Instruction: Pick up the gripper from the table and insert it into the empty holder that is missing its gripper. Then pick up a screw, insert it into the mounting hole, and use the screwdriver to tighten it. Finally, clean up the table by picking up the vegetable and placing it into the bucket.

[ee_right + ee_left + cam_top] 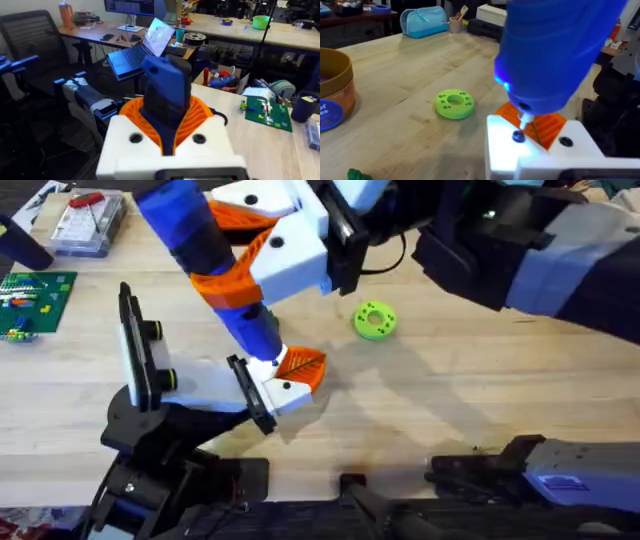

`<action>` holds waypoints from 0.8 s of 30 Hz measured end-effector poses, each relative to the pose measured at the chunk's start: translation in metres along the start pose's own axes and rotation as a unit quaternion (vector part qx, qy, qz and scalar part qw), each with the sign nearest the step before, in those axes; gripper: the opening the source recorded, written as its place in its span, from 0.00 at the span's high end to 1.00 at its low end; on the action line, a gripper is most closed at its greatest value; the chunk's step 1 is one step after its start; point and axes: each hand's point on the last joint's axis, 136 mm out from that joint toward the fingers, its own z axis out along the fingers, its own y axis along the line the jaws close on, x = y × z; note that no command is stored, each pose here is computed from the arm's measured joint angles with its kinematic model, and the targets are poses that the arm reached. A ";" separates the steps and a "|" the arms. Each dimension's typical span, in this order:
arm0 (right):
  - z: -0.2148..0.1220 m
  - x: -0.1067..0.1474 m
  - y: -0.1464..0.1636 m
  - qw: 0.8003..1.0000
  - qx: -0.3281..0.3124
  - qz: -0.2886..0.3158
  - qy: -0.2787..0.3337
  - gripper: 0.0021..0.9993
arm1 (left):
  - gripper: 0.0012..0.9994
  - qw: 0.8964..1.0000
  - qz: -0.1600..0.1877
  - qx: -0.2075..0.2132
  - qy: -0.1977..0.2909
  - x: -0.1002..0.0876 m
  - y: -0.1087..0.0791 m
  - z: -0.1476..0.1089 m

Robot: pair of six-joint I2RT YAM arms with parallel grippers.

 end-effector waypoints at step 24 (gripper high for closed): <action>0.002 0.010 -0.006 1.000 0.000 0.014 0.004 0.93 | 0.98 1.000 -0.001 0.000 0.000 0.000 0.000 0.000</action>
